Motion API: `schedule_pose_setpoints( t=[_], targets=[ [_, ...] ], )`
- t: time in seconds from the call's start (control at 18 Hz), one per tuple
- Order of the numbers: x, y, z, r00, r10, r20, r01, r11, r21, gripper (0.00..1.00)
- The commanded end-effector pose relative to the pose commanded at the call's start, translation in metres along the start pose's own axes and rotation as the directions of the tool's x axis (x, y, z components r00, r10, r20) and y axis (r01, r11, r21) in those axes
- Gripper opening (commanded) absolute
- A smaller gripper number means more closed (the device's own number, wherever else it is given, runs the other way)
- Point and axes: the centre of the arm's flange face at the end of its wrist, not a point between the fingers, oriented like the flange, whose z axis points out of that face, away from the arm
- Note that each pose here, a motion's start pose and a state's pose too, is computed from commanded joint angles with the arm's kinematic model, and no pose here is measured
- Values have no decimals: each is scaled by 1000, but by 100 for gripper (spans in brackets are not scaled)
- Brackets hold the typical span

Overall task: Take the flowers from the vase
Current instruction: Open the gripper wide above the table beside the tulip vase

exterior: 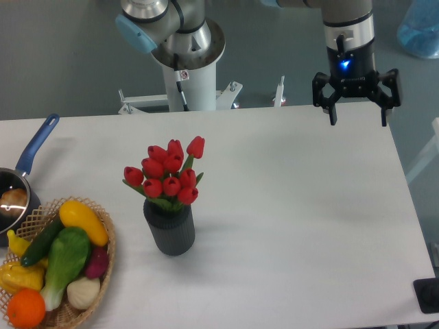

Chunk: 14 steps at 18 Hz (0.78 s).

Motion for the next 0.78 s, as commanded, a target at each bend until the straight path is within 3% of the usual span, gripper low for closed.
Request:
schedule_pose_setpoints(
  t=[0.39,0.56,0.78],
  targets=[
    [3,-9,9,1000,-21,-23,23,998,62,100],
    [6,-14,16,982,-178,-67,184,978,101,100],
    [10,-28,20,948,-292,-124,308,941,138,100]
  ],
)
